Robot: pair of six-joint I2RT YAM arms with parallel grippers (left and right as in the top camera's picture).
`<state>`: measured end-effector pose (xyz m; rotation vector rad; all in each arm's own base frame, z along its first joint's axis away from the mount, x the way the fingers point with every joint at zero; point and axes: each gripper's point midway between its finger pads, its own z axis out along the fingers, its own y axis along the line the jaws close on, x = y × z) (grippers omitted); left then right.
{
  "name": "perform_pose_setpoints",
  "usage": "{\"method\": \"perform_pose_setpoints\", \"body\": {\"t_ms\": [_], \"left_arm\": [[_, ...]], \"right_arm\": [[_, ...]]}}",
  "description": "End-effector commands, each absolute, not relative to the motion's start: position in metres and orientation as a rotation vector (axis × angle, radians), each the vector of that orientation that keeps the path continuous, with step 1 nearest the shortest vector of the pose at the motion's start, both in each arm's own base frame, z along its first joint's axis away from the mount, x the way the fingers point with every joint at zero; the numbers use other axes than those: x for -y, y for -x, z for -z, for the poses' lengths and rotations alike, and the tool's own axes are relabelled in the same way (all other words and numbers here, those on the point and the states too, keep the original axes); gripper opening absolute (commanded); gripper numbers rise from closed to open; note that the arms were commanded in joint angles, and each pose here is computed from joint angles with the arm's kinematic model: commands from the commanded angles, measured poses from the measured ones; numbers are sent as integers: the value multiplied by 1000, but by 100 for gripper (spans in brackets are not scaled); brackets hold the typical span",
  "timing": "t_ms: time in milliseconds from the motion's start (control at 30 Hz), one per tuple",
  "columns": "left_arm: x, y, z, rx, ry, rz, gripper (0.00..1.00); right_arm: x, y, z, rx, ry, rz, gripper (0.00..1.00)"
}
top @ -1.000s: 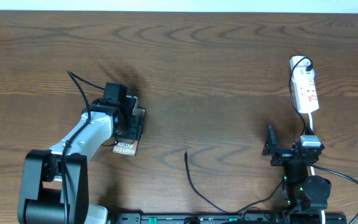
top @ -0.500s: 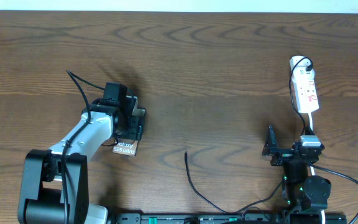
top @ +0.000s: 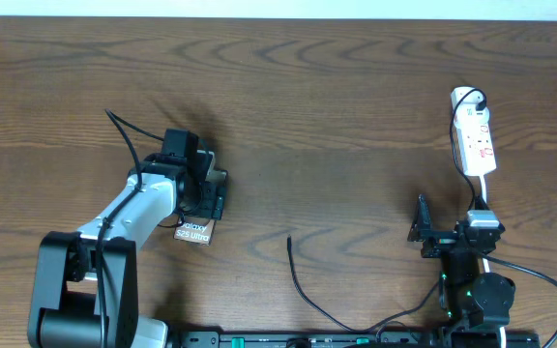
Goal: Plug charger to phone and switch on socket
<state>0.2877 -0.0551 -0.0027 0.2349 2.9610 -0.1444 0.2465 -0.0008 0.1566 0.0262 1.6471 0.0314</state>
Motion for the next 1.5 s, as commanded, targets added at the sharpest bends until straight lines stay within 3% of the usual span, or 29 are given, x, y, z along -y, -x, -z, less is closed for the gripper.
{"method": "perform_pose_setpoints", "body": {"t_ms": [0,1467], "left_arm": [[51,-261,28,-3081,-230,144,84],[44,-245,42,-3174,-208,91,86]], "right_arm": [[0,-247,-155,-1653,-32,-34,99],[0,-247,-155,-1654,-32,-34,99]]}}
